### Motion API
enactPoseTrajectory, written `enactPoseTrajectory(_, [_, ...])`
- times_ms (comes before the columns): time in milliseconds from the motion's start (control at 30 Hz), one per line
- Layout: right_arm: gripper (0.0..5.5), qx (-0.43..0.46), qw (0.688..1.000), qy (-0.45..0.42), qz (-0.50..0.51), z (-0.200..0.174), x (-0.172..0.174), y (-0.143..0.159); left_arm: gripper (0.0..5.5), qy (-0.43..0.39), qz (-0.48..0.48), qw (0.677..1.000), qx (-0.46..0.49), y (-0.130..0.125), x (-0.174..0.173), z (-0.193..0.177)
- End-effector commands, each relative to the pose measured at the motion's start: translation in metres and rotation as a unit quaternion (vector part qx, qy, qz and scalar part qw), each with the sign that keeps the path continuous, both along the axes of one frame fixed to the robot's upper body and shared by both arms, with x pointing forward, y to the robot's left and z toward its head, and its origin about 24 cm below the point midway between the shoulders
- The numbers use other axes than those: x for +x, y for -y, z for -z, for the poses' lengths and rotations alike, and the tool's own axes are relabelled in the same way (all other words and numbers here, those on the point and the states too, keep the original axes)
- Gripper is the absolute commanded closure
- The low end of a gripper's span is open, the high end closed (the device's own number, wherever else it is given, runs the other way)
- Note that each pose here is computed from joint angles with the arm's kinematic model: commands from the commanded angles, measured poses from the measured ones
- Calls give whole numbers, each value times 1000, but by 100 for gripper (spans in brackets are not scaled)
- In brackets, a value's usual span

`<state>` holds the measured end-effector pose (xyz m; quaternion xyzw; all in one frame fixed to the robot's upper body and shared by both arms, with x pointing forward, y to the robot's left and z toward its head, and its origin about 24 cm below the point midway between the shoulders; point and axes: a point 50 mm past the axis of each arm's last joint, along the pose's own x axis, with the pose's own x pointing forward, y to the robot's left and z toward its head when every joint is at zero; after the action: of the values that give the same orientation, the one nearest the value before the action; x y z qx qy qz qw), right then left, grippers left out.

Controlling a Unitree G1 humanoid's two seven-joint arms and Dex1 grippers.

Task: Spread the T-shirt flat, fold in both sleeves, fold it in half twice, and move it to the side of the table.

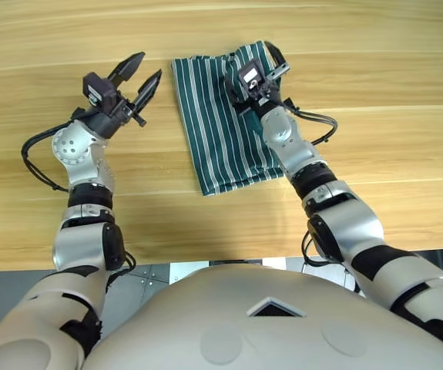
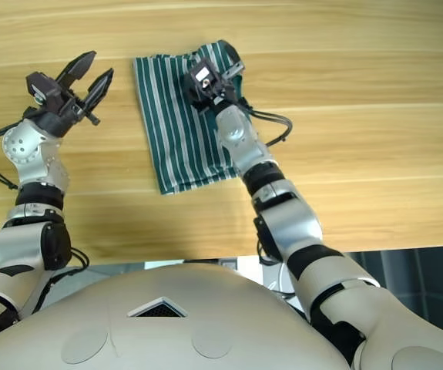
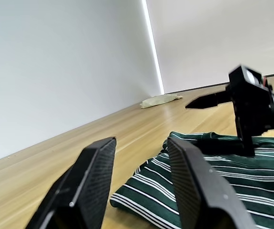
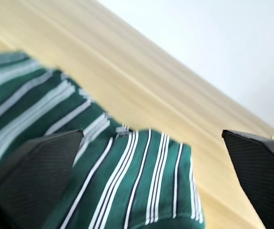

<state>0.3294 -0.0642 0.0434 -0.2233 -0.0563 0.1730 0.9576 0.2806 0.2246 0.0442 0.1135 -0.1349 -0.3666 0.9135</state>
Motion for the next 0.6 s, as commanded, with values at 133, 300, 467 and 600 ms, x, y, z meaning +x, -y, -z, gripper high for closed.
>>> enactPoseTrajectory(133, [12,2,992,121,31,-77,-16,71,350,25,102,987,120,15,-23,-1])
enactPoseTrajectory(300, [12,-235,962,66,-121,-52,-57,100,350,28,126,981,147,25,-31,1])
enactPoseTrajectory(467, [12,-321,902,3,-288,-17,-112,104,350,23,119,981,150,27,-30,2])
enactPoseTrajectory(600, [12,-344,878,-41,-330,4,-125,106,350,21,115,981,155,27,-28,2])
